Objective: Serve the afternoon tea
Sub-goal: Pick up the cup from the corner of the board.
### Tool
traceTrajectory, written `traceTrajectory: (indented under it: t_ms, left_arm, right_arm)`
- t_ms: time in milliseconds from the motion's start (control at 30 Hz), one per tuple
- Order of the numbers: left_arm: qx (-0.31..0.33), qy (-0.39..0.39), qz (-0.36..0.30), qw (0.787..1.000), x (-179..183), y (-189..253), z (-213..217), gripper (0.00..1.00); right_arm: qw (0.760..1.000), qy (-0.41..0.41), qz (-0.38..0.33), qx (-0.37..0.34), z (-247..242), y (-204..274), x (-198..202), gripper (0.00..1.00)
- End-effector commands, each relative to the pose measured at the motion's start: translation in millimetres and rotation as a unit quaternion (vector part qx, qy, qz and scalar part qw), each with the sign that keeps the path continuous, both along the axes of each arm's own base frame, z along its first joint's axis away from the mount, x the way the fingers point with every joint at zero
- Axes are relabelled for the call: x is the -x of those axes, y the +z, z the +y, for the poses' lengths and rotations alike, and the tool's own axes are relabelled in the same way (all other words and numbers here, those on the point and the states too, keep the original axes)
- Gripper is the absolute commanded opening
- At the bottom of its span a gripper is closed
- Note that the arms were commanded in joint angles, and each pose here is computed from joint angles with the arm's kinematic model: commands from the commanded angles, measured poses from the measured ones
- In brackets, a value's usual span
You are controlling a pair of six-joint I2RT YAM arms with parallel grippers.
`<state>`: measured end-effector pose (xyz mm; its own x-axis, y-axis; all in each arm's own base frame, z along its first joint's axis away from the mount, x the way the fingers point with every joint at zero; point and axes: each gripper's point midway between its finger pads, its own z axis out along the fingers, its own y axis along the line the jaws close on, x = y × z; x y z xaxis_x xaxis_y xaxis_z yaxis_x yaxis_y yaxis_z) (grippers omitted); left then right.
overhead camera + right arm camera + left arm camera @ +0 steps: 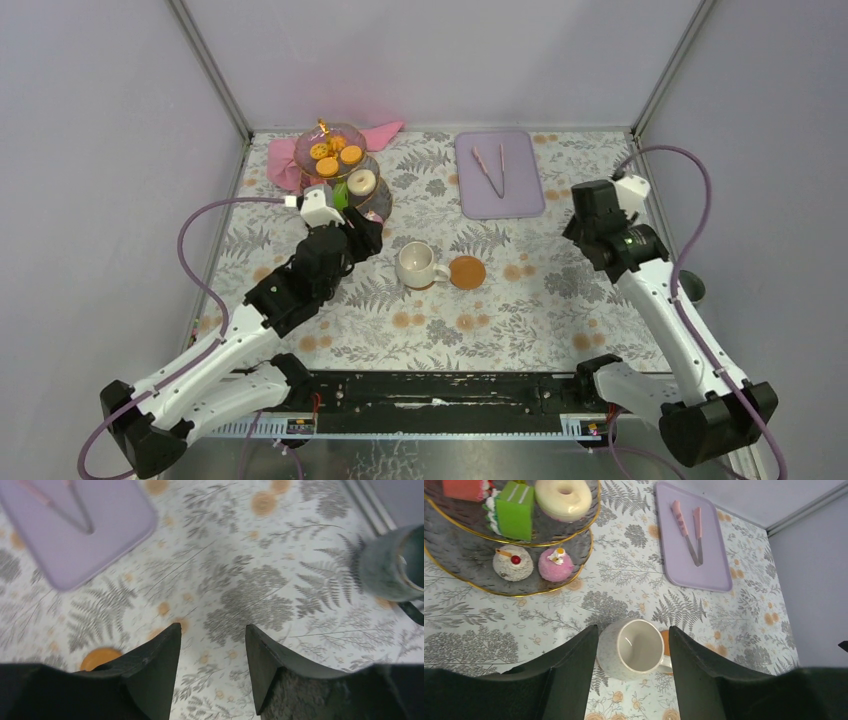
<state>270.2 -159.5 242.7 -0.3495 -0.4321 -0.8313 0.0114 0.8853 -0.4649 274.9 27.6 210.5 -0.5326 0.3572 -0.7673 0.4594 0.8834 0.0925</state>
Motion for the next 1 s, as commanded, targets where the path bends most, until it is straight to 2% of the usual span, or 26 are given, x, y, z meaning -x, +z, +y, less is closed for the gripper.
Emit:
traceTrajectory:
  t_ms: [0, 200, 467, 633, 967]
  left_arm:
    - [0.034, -0.029, -0.029, 0.999, -4.4, 17.5, -20.4, 0.61]
    - [0.028, -0.051, -0.024, 0.998, -8.0, 12.9, -32.9, 0.61]
    - [0.014, -0.063, -0.033, 0.997, -9.4, 18.4, -35.7, 0.61]
    - [0.017, -0.07, -0.028, 0.997, -7.3, 15.7, -37.8, 0.61]
    - [0.011, -0.078, -0.025, 0.997, -6.2, 12.3, -39.3, 0.61]
  right_arm:
    - [0.996, -0.092, -0.007, 0.0, -51.6, -4.5, 0.4, 0.57]
    - [0.981, -0.191, 0.007, -0.036, -121.2, -25.1, -7.4, 0.57]
    - [0.956, -0.291, 0.023, -0.026, -179.6, -38.4, -0.9, 0.57]
    - [0.941, -0.333, 0.016, -0.063, -196.3, -52.0, -5.3, 0.57]
    - [0.913, -0.399, 0.024, -0.085, -223.3, -70.5, -2.8, 0.56]
